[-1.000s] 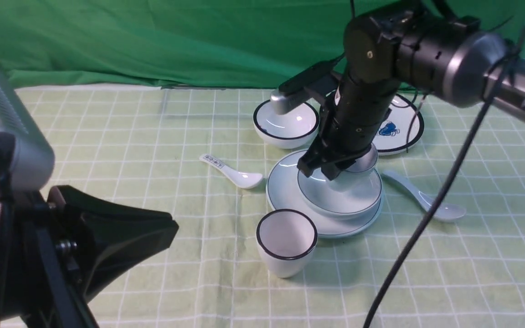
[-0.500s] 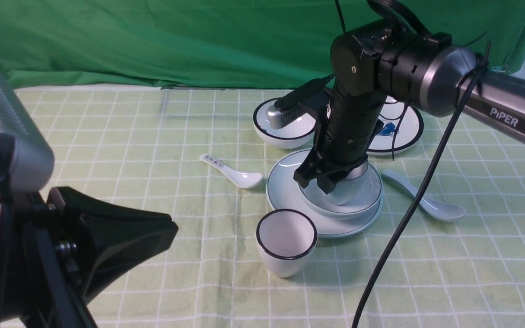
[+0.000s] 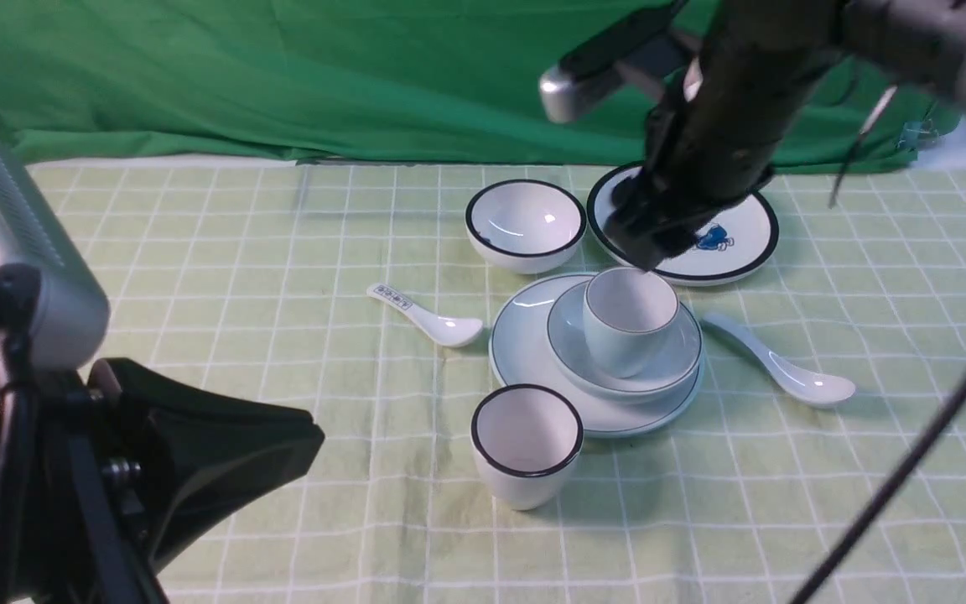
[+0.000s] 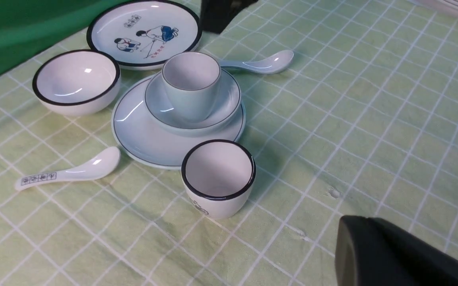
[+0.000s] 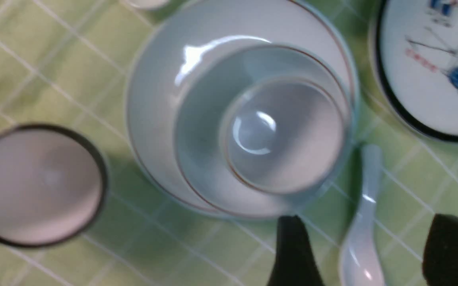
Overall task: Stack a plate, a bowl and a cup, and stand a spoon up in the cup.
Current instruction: Use the right arm to grab a blue soup spoon
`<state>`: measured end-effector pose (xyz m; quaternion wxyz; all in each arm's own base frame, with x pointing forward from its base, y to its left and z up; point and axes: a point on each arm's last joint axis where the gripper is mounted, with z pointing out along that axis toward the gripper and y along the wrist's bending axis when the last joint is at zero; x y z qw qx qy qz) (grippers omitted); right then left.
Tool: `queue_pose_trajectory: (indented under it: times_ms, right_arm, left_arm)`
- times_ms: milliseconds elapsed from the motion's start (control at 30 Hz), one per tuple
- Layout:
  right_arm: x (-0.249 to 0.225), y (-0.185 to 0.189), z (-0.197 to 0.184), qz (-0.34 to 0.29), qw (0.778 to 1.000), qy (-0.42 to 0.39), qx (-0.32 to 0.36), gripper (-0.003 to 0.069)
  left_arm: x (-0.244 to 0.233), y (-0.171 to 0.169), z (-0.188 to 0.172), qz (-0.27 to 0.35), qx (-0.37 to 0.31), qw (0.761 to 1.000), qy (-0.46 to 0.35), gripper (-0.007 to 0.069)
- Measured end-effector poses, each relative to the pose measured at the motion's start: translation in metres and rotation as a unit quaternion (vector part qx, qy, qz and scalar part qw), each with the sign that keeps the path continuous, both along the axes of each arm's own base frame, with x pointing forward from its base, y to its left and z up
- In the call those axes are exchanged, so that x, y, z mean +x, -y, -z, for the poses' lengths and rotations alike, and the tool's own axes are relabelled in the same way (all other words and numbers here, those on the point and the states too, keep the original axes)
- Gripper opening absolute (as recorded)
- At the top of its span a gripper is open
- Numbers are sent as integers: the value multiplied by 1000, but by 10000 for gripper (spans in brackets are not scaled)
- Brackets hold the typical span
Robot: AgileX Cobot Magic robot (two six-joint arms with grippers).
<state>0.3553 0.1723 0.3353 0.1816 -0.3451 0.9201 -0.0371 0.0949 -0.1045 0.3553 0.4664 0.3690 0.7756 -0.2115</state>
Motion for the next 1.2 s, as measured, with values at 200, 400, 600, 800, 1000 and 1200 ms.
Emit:
queue_pose_trajectory:
  times_ms: [200,400,600,800,1000,1200]
  right_arm:
    - [22,74,45,31,996,-78,35,412]
    - [54,103,117,71,986,-123,90,432]
    - [73,99,152,59,989,-95,94,433]
    - [79,94,170,40,991,-91,88,428]
    - [79,91,179,39,991,-101,81,330]
    - [78,94,178,89,987,-110,74,166]
  left_arm:
    - [0,0,0,0,1,1000,-1,1]
    - [0,0,-1,-1,-3,1000,3,1]
    - [2,1,-5,-4,-21,1000,21,1]
    - [2,1,-5,-4,-23,999,22,1]
    - [2,1,-5,-4,-24,999,23,1]
    - [2,1,-5,-4,-23,999,23,1]
